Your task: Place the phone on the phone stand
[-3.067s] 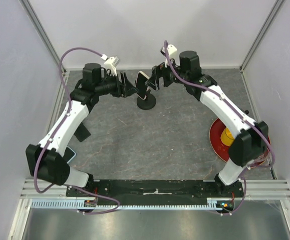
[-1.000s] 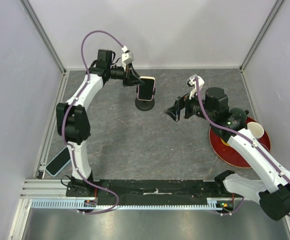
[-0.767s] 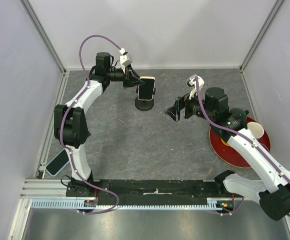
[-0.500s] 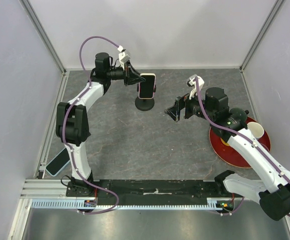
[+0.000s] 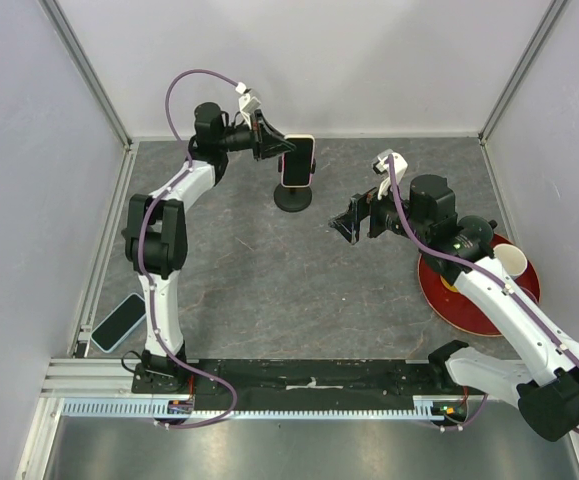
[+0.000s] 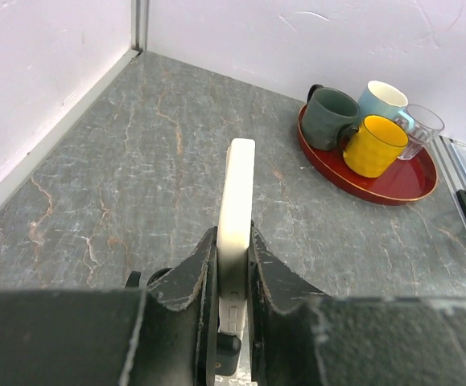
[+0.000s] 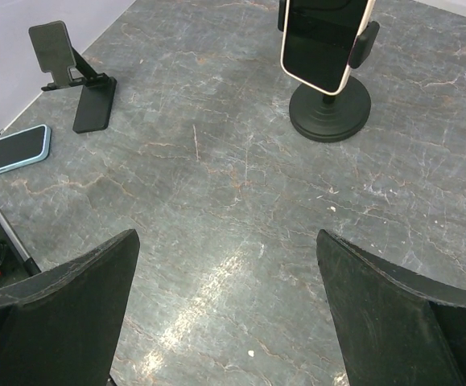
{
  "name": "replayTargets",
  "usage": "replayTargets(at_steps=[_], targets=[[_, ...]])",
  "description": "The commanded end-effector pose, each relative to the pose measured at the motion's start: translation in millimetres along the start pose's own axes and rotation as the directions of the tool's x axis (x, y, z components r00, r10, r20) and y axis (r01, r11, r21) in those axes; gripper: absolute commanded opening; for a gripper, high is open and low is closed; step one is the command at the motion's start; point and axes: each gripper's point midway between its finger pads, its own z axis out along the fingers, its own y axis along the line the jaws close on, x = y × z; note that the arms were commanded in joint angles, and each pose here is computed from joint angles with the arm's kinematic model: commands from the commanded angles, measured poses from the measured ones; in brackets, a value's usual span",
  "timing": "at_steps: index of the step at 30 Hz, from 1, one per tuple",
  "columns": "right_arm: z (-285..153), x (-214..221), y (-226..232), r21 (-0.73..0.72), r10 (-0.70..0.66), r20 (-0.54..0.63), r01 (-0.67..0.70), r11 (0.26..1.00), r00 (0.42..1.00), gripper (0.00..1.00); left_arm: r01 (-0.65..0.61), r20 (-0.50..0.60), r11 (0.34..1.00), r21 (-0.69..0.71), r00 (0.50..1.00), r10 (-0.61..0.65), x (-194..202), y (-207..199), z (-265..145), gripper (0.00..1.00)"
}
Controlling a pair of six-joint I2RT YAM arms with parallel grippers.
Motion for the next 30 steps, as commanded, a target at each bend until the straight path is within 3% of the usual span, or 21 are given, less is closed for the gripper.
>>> replayTargets(at_steps=[1, 2, 4, 5, 7, 14, 20, 21, 23, 25, 28, 30], targets=[[-1, -5, -2, 0.011, -0.021, 0.017, 0.021, 1.000, 1.000, 0.98, -0.075, 0.050, 0.996, -0.038, 0.996, 0.077, -32, 8, 1, 0.12], [-1, -5, -2, 0.011, -0.019, 0.017, 0.019, 1.000, 1.000, 0.98, -0.078, 0.051, 0.996, -0.041, 0.996, 0.080, -34, 5, 0, 0.35], [-1, -5, -2, 0.011, -0.019, 0.017, 0.019, 1.000, 1.000, 0.98, -0.068, 0.048, 0.996, -0.065, 0.996, 0.071, -29, 6, -4, 0.56], [-1, -5, -2, 0.011, -0.018, 0.017, 0.017, 1.000, 1.000, 0.98, -0.070, 0.048, 0.995, -0.078, 0.996, 0.074, -33, 5, -7, 0.75], [0, -4, -1, 0.005, -0.014, 0.014, 0.014, 1.000, 1.000, 0.98, -0.064, 0.047, 0.994, -0.090, 0.997, 0.069, -33, 5, -12, 0.90], [-3, -3, 0, 0.001, -0.015, 0.017, 0.015, 1.000, 1.000, 0.98, -0.075, 0.063, 0.986, -0.149, 0.994, 0.085, -58, -13, -42, 0.93], [-1, 3, -1, 0.004, 0.011, 0.016, -0.011, 1.000, 1.000, 0.98, -0.005, 0.133, 0.932, -0.364, 0.989, 0.057, -87, -42, -92, 0.94], [-1, 3, 0, 0.008, 0.034, 0.020, -0.035, 0.999, 0.999, 0.98, 0.124, 0.156, 0.862, -0.491, 0.986, -0.053, -67, -28, -108, 0.94], [1, 3, -4, 0.031, 0.063, 0.027, -0.064, 0.997, 0.998, 0.98, 0.199, 0.193, 0.773, -0.603, 0.976, -0.101, -72, -36, -131, 0.89], [3, 5, -5, 0.040, 0.107, 0.021, -0.107, 0.993, 0.994, 0.98, 0.310, 0.204, 0.617, -0.724, 0.950, -0.237, -43, -42, -160, 0.86], [4, 11, -3, 0.033, 0.138, 0.006, -0.138, 0.990, 0.990, 0.98, 0.345, 0.191, 0.417, -0.841, 0.910, -0.369, -3, -66, -201, 0.86], [3, 17, -1, 0.022, 0.146, 0.001, -0.146, 0.989, 0.989, 0.98, 0.326, 0.208, 0.272, -0.906, 0.899, -0.384, 16, -77, -234, 0.88]])
